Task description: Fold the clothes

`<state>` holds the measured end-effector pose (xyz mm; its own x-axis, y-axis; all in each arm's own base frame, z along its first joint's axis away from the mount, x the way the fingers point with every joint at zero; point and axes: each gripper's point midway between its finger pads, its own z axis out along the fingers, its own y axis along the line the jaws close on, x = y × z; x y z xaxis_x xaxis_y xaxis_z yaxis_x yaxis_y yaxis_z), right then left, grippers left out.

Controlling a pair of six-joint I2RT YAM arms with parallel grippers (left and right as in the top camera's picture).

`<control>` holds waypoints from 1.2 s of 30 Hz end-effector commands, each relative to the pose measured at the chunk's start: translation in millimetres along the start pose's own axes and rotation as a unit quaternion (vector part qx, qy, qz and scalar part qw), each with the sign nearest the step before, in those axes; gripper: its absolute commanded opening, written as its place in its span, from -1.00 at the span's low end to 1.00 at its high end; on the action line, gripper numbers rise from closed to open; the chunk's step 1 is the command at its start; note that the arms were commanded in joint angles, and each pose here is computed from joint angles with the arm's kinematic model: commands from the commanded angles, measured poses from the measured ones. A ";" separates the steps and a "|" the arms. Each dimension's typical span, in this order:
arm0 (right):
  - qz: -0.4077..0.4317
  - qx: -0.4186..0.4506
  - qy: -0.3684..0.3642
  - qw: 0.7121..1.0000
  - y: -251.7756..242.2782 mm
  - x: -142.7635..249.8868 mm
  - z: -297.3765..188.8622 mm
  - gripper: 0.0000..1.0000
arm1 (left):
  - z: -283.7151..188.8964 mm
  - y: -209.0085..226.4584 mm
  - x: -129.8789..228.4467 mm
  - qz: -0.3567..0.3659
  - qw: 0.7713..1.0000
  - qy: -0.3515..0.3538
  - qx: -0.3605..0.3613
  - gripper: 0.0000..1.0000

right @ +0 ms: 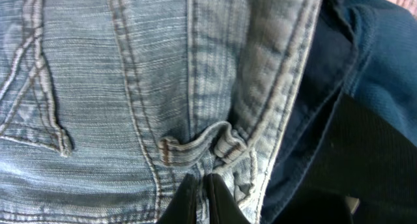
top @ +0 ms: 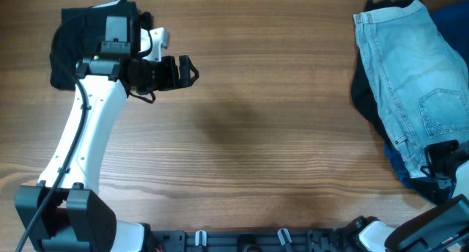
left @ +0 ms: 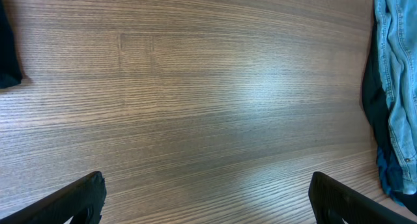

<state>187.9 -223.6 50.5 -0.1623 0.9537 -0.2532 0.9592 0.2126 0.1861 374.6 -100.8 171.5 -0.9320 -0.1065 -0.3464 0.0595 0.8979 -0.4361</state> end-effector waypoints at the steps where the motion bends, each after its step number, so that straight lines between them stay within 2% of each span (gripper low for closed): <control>1: -0.047 -0.070 0.017 0.996 24.0 6.8 -1.7 -0.91 | -0.6 -1.1 -6.6 0.003 1.000 -0.007 -0.003 0.99; 5: -0.125 -0.204 0.005 0.971 79.7 -0.4 -42.6 -0.91 | -0.6 -1.1 -6.7 0.003 1.000 -0.008 -0.003 1.00; 7: -0.162 -0.244 -0.006 0.956 101.3 -0.4 -65.6 -0.91 | -0.6 -1.1 -6.9 0.003 1.000 -0.008 -0.003 1.00; 9: -0.192 -0.249 -0.023 0.949 115.1 -0.7 -86.3 -0.91 | -0.6 -1.3 -7.6 0.004 1.000 -0.009 -0.003 0.99; 13: -0.190 -0.196 -0.045 0.961 112.1 -3.7 -91.3 -0.88 | -0.6 -1.2 -7.5 0.004 1.000 -0.009 -0.003 1.00; 19: -0.197 -0.133 0.013 0.971 92.4 7.8 -52.5 -0.17 | -0.7 -1.7 -9.4 0.005 1.000 -0.013 -0.002 0.99; 20: -0.201 -0.127 0.029 0.971 91.6 11.7 -42.5 0.00 | -0.7 -2.0 -11.0 0.007 1.000 -0.016 -0.001 1.00; 22: -0.217 -0.119 0.052 0.967 93.1 20.3 -28.2 0.19 | -0.8 -2.4 -12.6 0.008 1.000 -0.019 0.000 0.99; 27: -0.237 -0.021 0.084 0.968 80.4 35.7 16.5 0.32 | -0.8 -2.4 -12.6 0.008 1.000 -0.019 0.000 0.99; 32: -0.223 0.038 0.053 0.973 71.4 24.5 28.1 0.34 | -0.8 -2.4 -12.6 0.008 1.000 -0.019 0.000 0.99; 36: -0.216 0.036 0.022 0.975 77.2 11.4 29.3 0.33 | -0.8 -2.4 -12.8 0.009 1.000 -0.020 0.000 1.00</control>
<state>277.3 -179.6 42.9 -0.6023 0.7671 -0.2208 0.7653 0.6336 0.1133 381.0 -100.7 174.3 -0.9209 -0.1078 -0.3746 0.0710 0.8985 -0.4331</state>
